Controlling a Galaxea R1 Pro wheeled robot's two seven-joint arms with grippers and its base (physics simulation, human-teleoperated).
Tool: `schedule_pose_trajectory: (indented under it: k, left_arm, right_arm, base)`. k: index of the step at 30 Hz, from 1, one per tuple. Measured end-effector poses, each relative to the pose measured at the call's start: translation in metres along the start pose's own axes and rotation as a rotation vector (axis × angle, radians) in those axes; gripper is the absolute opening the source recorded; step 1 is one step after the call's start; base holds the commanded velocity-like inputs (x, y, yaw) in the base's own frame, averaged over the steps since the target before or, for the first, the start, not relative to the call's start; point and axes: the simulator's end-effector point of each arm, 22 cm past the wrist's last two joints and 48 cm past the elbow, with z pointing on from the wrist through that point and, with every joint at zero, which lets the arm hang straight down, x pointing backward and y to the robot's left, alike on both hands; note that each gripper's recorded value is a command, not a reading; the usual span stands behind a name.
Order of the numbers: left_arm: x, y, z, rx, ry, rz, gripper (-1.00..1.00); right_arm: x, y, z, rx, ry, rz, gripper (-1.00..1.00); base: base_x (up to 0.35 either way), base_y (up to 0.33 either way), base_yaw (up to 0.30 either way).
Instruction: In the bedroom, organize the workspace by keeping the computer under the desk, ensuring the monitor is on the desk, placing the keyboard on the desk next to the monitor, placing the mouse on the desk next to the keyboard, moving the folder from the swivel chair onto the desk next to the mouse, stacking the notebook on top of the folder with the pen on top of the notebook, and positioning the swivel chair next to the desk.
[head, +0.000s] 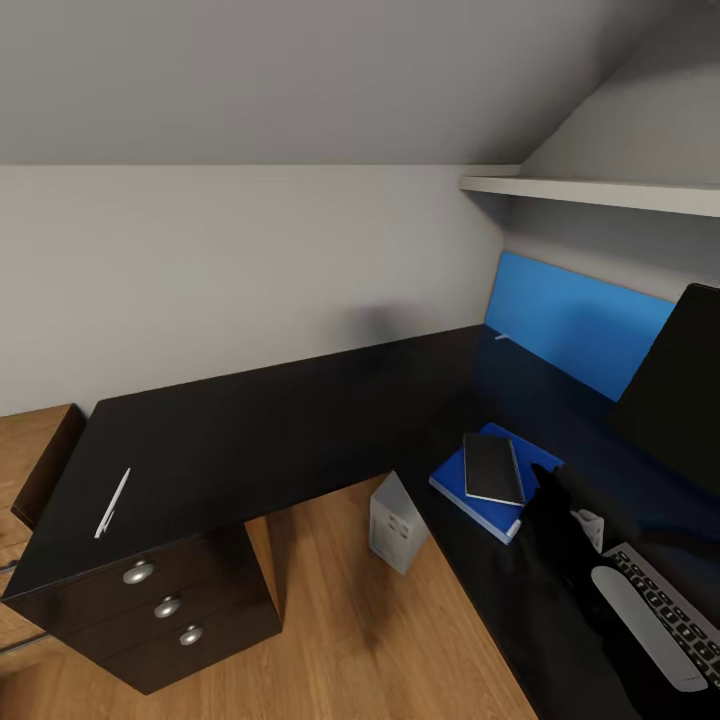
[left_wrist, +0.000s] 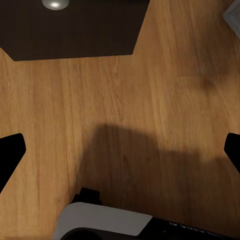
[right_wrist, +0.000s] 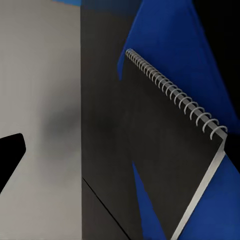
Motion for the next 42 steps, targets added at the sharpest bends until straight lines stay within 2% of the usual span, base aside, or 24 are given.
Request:
schedule_pose_trajectory:
  k: [3,8,9,12,19,21,22,23,24,28,31,33,34,35,37,39,42]
  left_arm:
    - [0.0,0.0,0.0,-0.001,0.0,0.0,1.0]
    - [-0.001,0.0,0.0,-0.002,-0.003,-0.001,1.0]
    - [-0.003,0.0,-0.001,-0.002,-0.01,-0.003,1.0]
    - [-0.006,0.0,-0.005,-0.002,-0.011,-0.004,1.0]
    - [-0.012,-0.001,-0.014,-0.004,-0.012,-0.004,1.0]
    - [-0.014,-0.001,-0.017,-0.004,-0.012,-0.004,1.0]
    - [-0.015,-0.001,-0.018,-0.004,-0.012,-0.004,1.0]
    - [-0.015,-0.001,-0.02,-0.004,-0.012,-0.004,1.0]
    - [-0.016,-0.001,-0.021,-0.004,-0.012,-0.004,1.0]
    - [-0.02,-0.002,-0.026,-0.004,-0.012,-0.003,1.0]
    - [-0.022,-0.002,-0.03,-0.004,-0.012,-0.003,1.0]
    - [-0.023,-0.002,-0.032,-0.004,-0.012,-0.003,1.0]
    - [-0.024,-0.003,-0.034,-0.004,-0.012,-0.003,1.0]
    - [-0.025,-0.003,-0.035,-0.004,-0.012,-0.003,1.0]
    - [-0.026,-0.003,-0.037,-0.004,-0.012,-0.003,1.0]
    - [-0.028,-0.003,-0.04,-0.004,-0.012,-0.003,1.0]
    - [-0.03,-0.003,-0.044,-0.004,-0.011,-0.003,1.0]
  right_arm:
    - [0.001,0.001,0.0,-0.002,0.001,0.001,1.0]
    - [0.005,0.015,-0.002,-0.033,0.008,0.005,1.0]
    - [0.009,0.034,-0.006,-0.07,0.017,0.004,1.0]
    - [0.01,0.044,-0.008,-0.083,0.017,-0.009,1.0]
    - [0.027,0.08,-0.019,-0.153,0.003,-0.148,1.0]
    - [0.04,0.087,-0.023,-0.161,-0.002,-0.213,1.0]
    - [0.048,0.088,-0.025,-0.155,-0.011,-0.269,1.0]
    - [0.053,0.089,-0.026,-0.149,-0.018,-0.302,1.0]
    - [0.062,0.088,-0.028,-0.131,-0.033,-0.371,1.0]
    - [0.086,0.089,-0.036,-0.092,-0.069,-0.532,1.0]
    - [0.132,0.086,-0.05,-0.052,-0.117,-0.79,1.0]
    - [0.147,0.081,-0.055,-0.037,-0.129,-0.88,1.0]
    - [0.154,0.077,-0.056,-0.028,-0.134,-0.923,1.0]
    - [0.174,0.058,-0.059,0.001,-0.136,-1.049,1.0]
    - [0.19,0.045,-0.062,0.017,-0.125,-1.136,1.0]
    - [0.209,0.019,-0.066,0.037,-0.105,-1.263,1.0]
    - [0.21,0.006,-0.067,0.035,-0.114,-1.326,1.0]
  base:
    - [-0.001,-0.001,0.0]
    - [0.0,0.0,0.0]
    - [0.0,0.0,0.0]
    - [0.0,0.0,0.0]
    - [0.0,0.0,0.0]
    - [0.0,0.0,0.0]
    - [0.0,0.0,0.0]
    - [0.0,0.0,0.0]
    - [0.0,0.0,0.0]
    - [0.0,0.0,0.0]
    - [0.0,0.0,0.0]
    - [0.0,0.0,0.0]
    - [0.0,0.0,0.0]
    - [0.0,0.0,0.0]
    - [0.0,0.0,0.0]
    - [0.0,0.0,0.0]
    - [0.0,0.0,0.0]
